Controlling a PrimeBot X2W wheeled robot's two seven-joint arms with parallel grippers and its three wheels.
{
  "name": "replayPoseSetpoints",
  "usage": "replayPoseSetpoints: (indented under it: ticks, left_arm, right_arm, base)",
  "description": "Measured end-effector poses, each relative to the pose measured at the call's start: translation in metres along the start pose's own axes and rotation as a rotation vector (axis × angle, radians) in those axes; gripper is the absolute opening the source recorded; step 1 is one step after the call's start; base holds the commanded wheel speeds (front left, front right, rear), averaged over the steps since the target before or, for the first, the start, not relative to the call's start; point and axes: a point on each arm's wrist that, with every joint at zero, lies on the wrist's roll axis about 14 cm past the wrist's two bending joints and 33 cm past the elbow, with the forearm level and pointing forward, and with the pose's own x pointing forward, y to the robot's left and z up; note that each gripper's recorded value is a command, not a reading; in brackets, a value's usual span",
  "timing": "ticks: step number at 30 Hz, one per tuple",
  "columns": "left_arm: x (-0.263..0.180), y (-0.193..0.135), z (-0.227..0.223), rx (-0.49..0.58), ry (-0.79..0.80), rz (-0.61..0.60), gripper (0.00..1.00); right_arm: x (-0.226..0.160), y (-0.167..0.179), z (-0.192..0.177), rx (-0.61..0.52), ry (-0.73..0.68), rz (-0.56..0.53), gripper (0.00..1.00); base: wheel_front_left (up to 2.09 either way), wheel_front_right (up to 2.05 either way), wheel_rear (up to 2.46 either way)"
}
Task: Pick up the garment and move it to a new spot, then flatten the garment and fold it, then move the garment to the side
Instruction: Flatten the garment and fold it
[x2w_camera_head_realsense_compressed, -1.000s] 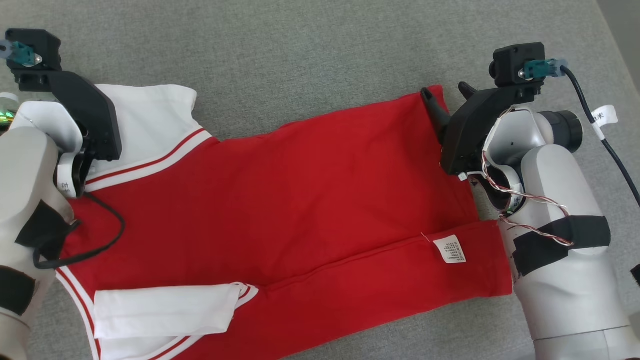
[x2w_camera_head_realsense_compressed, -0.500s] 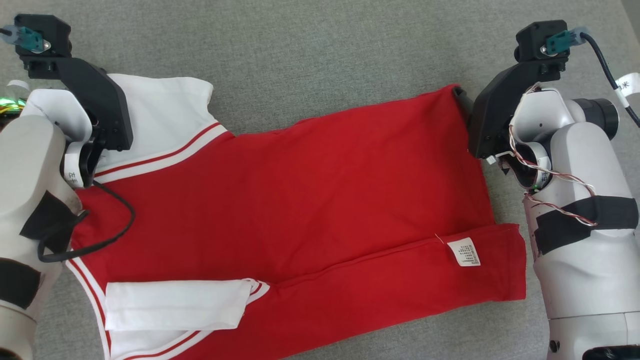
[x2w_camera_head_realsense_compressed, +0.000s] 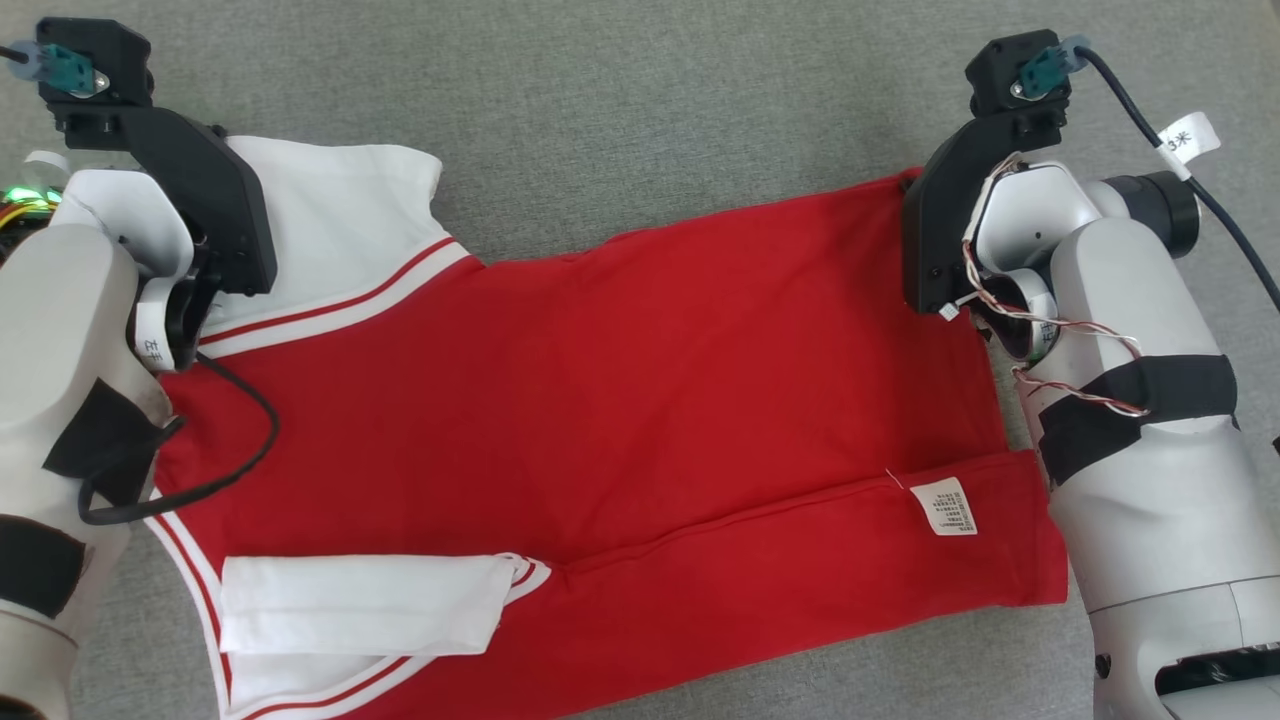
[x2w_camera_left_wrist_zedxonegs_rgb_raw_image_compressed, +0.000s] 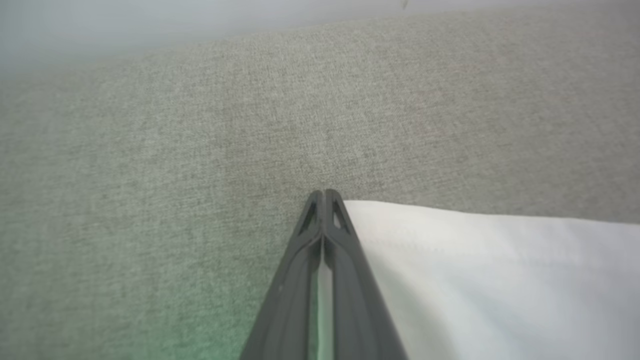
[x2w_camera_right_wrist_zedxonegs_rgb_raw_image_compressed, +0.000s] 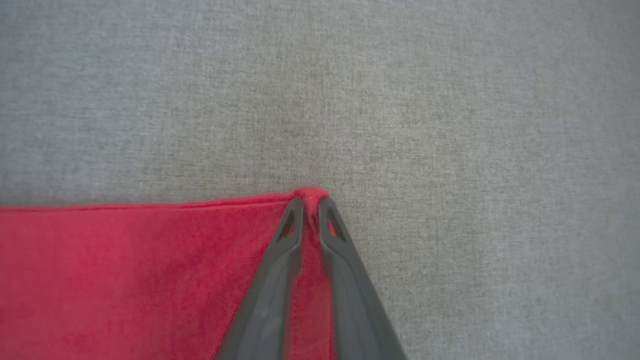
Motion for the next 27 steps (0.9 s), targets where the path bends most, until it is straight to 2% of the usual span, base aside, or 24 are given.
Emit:
replayPoseSetpoints:
  ticks: [1, 9, 12, 16, 27]
  left_arm:
    - [-0.001, 0.000, 0.000, -0.003, -0.002, -0.003, 0.00]
    - [-0.014, -0.009, 0.013, -0.015, -0.073, -0.063, 0.00]
    - [-0.026, -0.017, 0.032, -0.073, -0.151, -0.121, 0.00]
    - [-0.049, -0.026, 0.041, -0.141, -0.223, -0.187, 0.00]
    - [-0.130, -0.045, 0.031, -0.323, -0.343, -0.325, 0.00]
  right_arm:
    - [0.001, 0.002, 0.000, -0.007, -0.004, 0.003, 0.00]
    - [-0.006, 0.001, 0.011, -0.026, -0.067, 0.006, 0.00]
    - [-0.012, 0.002, 0.018, -0.027, -0.113, 0.015, 0.00]
    - [-0.022, 0.000, 0.009, -0.025, -0.142, 0.024, 0.00]
    - [-0.061, -0.001, -0.003, -0.015, -0.251, 0.049, 0.00]
  base:
    - [0.00, 0.00, 0.00]
    - [0.00, 0.00, 0.00]
    - [0.00, 0.00, 0.00]
    - [0.00, 0.00, 0.00]
    - [0.00, 0.00, 0.00]
